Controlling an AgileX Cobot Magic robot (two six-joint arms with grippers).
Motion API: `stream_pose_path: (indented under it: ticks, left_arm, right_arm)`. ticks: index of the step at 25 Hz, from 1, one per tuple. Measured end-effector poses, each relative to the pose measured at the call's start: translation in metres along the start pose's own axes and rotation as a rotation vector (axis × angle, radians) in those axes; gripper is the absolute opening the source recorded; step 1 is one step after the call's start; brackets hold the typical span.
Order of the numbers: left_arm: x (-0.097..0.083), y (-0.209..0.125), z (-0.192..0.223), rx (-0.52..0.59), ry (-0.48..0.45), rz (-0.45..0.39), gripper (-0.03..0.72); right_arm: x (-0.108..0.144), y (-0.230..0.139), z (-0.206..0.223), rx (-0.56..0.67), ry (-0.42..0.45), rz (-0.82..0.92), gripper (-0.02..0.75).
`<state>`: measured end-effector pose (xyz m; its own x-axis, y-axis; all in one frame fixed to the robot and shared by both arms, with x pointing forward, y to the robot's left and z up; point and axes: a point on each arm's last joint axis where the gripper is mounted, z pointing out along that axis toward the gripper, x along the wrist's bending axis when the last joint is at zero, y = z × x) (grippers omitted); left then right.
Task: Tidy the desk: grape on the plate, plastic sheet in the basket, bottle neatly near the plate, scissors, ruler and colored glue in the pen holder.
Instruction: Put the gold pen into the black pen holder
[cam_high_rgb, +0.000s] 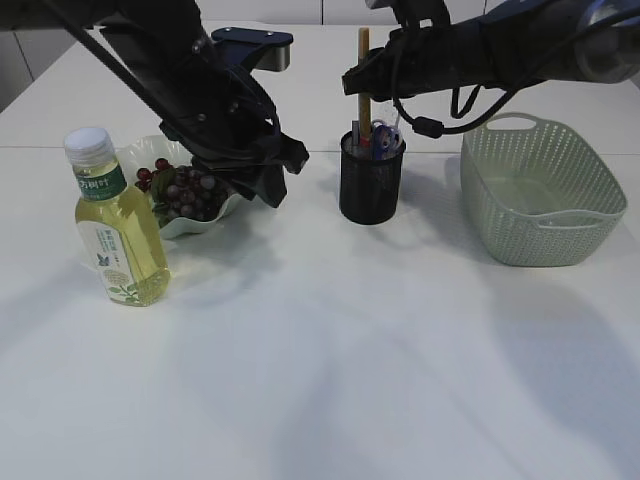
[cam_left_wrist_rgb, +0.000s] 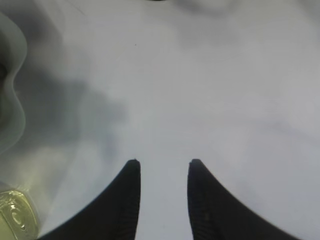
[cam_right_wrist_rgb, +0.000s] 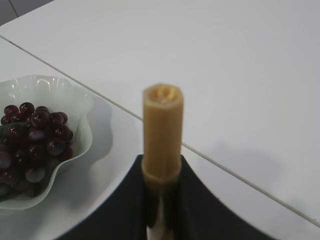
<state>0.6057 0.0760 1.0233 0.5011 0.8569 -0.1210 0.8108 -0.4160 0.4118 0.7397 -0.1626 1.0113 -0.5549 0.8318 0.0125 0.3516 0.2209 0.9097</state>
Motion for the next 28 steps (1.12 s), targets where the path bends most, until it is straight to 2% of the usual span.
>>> stream_pose_path:
  ticks: [14, 22, 28]
  left_arm:
    - [0.0, 0.0, 0.0, -0.002, 0.004, 0.003, 0.239]
    - [0.0, 0.0, 0.0, -0.002, 0.004, 0.003, 0.239]
    - [0.0, 0.0, 0.0, 0.0, 0.004, 0.003, 0.239]
  right_arm:
    - [0.004, -0.005, 0.0, 0.039, 0.042, -0.047, 0.119]
    - [0.005, -0.006, 0.0, 0.048, 0.053, -0.02, 0.19]
    - [0.008, -0.012, 0.0, 0.111, 0.081, -0.02, 0.242]
